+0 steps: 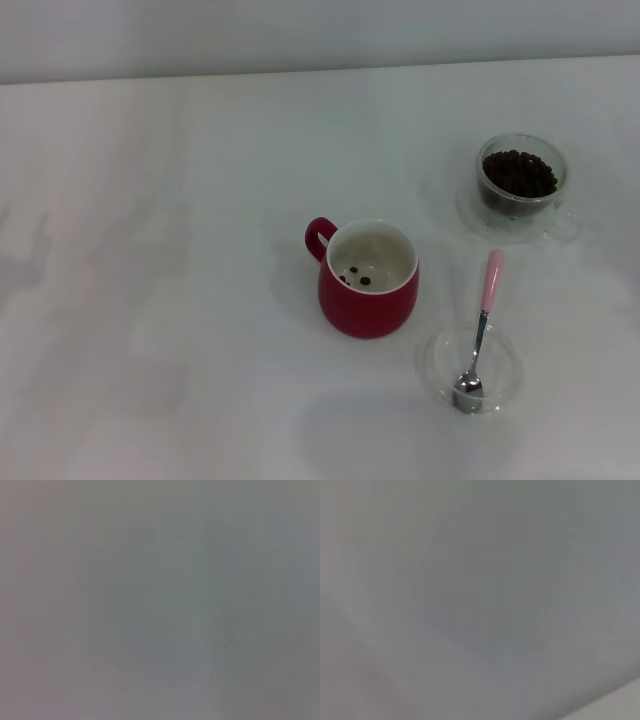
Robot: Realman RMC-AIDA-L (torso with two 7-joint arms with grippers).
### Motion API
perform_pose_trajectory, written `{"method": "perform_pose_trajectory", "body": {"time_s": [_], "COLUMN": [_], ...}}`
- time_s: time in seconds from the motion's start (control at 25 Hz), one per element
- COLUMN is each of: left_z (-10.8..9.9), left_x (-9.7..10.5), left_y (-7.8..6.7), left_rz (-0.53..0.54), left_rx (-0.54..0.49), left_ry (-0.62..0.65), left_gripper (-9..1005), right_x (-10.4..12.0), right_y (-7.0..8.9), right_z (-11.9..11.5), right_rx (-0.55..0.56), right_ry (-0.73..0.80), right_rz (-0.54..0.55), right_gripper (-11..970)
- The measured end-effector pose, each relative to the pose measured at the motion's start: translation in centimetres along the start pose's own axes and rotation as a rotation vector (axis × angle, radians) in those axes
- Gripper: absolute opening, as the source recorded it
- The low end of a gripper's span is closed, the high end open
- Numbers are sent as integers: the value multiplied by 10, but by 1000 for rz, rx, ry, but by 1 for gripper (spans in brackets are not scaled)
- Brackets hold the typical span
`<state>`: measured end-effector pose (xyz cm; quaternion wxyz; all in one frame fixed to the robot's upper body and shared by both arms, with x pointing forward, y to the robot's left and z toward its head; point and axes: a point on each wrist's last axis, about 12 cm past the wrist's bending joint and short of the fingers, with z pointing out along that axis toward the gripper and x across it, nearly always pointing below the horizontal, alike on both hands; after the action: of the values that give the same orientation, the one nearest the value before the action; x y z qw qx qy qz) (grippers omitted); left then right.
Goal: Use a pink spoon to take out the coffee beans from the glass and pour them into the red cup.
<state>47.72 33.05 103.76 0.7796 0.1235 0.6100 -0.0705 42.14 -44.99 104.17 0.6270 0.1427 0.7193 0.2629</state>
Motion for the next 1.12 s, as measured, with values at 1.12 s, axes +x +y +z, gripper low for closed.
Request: {"method": "perform_pose_trajectory", "body": {"time_s": [1.12], "left_z": [2], "left_x": [1], "left_y": [-13], "left_rz": [-114], "left_rx": [-94], "left_ry": [-53], "left_gripper": [471], "right_x": [2], "right_y": [-19], "right_z": [-18], "right_rx": [411], "right_ry": [-289], "right_rz": [-454], "right_gripper": [190]}}
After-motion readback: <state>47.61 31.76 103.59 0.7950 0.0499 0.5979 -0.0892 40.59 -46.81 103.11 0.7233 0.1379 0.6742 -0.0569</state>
